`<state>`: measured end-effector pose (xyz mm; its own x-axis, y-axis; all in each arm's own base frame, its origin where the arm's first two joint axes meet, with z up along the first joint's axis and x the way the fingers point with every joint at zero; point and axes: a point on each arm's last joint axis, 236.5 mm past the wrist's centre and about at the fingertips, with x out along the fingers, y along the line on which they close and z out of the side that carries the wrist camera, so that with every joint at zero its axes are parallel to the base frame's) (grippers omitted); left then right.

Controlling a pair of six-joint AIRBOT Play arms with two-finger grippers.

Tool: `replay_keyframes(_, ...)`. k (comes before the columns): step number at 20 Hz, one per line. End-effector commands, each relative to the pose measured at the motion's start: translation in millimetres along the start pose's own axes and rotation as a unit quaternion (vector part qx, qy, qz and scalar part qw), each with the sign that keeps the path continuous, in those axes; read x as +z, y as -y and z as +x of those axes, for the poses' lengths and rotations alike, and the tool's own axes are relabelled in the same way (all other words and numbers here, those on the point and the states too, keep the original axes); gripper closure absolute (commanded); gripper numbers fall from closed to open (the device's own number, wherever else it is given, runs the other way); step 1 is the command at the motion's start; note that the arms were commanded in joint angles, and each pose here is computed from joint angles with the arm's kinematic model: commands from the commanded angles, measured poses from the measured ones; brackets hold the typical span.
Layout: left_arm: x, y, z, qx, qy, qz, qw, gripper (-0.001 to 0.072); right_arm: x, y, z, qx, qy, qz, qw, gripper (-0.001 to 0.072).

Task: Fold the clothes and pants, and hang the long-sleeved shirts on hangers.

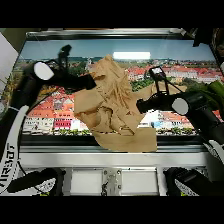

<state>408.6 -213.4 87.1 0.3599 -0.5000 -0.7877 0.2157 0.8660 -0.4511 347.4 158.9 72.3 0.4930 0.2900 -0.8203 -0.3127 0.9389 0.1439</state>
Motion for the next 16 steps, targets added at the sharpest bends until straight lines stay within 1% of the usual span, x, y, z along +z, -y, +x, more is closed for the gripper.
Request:
replay_keyframes(1,-30.8,38.1,40.8,0.041,-0.054,0.071,0.995,0.0123,-5.4,37.0,-4.7,-0.038,-0.012,0.066,0.997,0.0004)
replay_keyframes(3,-42.3,35.3,63.0,0.101,-0.089,0.104,0.985,0.0122,-11.2,36.7,-4.8,-0.038,-0.024,0.067,0.997,0.0004)
replay_keyframes(4,-52.2,34.6,72.9,0.118,-0.116,0.114,0.980,0.0122,-12.2,35.9,-4.8,-0.037,-0.026,0.068,0.997,0.0004)
replay_keyframes(7,-85.3,32.4,98.0,0.137,-0.200,0.113,0.964,0.0122,-14.1,35.5,-4.9,-0.036,-0.031,0.069,0.997,0.0004)
replay_keyframes(9,-99.3,25.0,111.5,0.150,-0.232,0.105,0.955,0.0122,-14.4,35.4,-4.6,-0.036,-0.031,0.069,0.996,0.0004)
replay_keyframes(13,-121.9,7.8,126.0,0.174,-0.278,0.086,0.941,0.0125,-27.6,24.5,5.2,-0.013,-0.051,0.066,0.996,0.0004)
replay_keyframes(15,-121.7,5.5,127.5,0.177,-0.278,0.088,0.940,0.0482,-40.4,15.6,16.4,0.010,-0.070,0.053,0.996,0.0004)
replay_keyframes(16,-121.8,5.6,127.3,0.177,-0.278,0.089,0.940,0.0532,-46.1,8.9,23.2,0.025,-0.077,0.043,0.996,0.0004)
